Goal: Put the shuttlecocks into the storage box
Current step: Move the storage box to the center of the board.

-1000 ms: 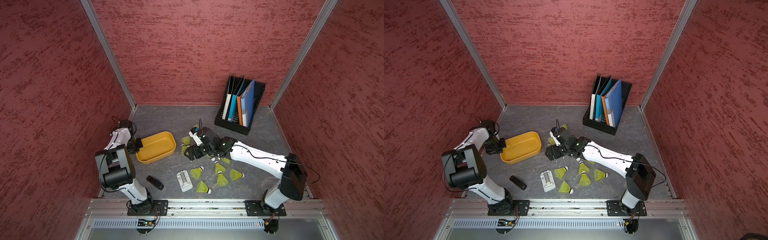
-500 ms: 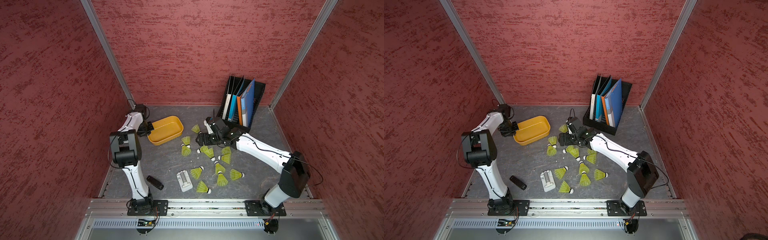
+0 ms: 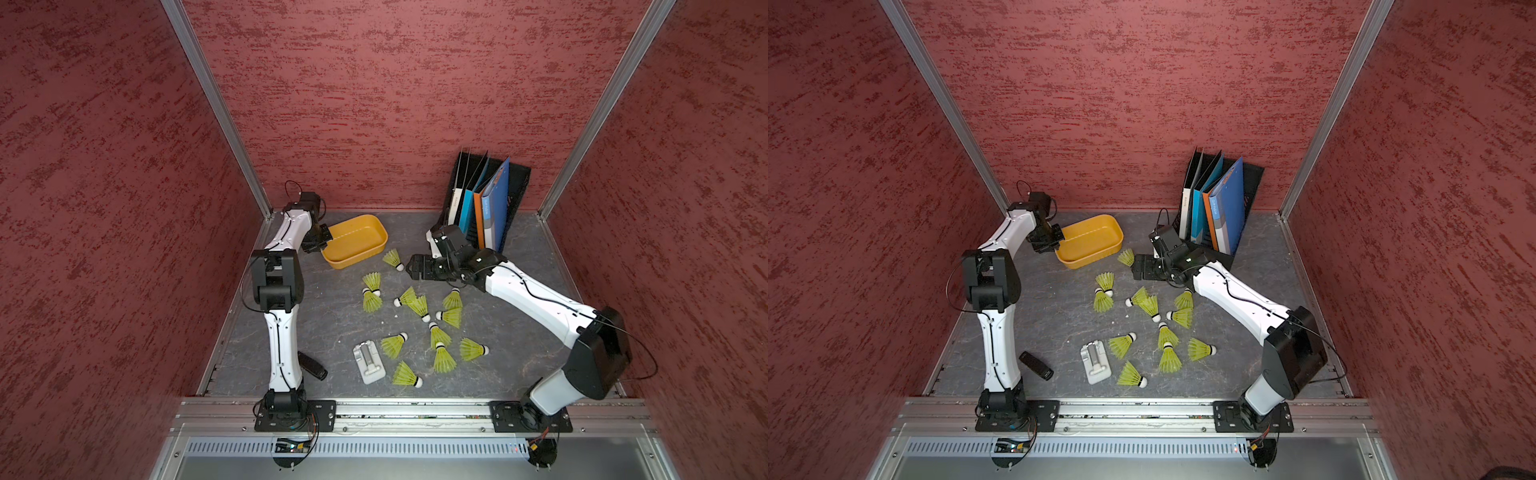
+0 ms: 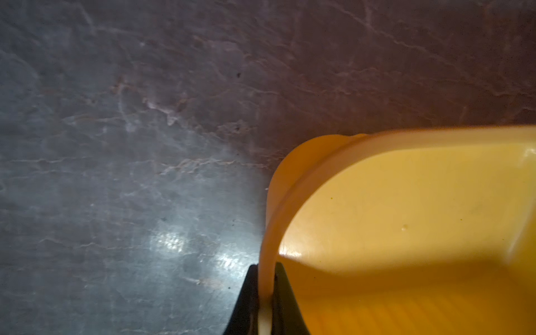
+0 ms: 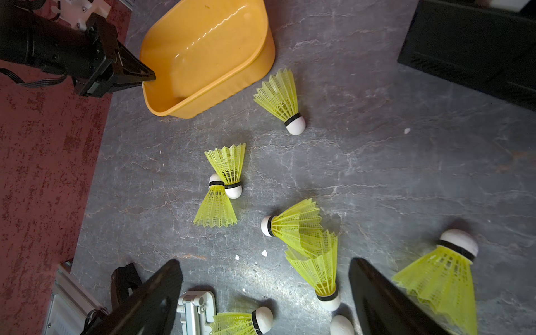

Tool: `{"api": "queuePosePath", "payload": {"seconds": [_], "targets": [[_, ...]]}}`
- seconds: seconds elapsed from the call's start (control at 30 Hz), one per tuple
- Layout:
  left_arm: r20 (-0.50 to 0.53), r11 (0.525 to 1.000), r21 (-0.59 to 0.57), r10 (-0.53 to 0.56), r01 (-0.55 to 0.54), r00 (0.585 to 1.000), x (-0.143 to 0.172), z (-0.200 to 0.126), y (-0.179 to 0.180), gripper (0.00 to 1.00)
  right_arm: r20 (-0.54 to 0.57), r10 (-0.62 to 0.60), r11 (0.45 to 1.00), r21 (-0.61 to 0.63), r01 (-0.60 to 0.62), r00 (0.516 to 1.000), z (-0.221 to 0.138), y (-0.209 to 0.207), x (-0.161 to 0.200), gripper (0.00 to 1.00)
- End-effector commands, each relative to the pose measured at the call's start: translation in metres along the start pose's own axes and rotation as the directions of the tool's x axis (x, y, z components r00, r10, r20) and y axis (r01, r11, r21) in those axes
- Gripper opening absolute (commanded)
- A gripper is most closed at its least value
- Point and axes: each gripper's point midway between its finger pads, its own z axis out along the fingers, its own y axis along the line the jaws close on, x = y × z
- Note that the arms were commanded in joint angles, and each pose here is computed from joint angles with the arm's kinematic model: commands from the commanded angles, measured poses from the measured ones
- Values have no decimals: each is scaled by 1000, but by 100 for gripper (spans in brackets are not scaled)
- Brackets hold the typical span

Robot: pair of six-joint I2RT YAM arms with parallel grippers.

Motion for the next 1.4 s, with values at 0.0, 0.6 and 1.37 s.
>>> {"api": "queuePosePath", "payload": {"seconds": [0.0,0.6,1.37], "targets": [[-10,996,62,63,-62,998,6,9,-28,0,37,14,1000,14,-14,999,-18,-3,-8,93],[-64,944,223,263,-243,963,85,4,-88,0,84,99,985,130,-109,992,-56,-76,-9,93],[-68,872,132,482,-471,874,184,-12,-139,0,84,174,951,242,-190,981,-75,-117,14,93]]}}
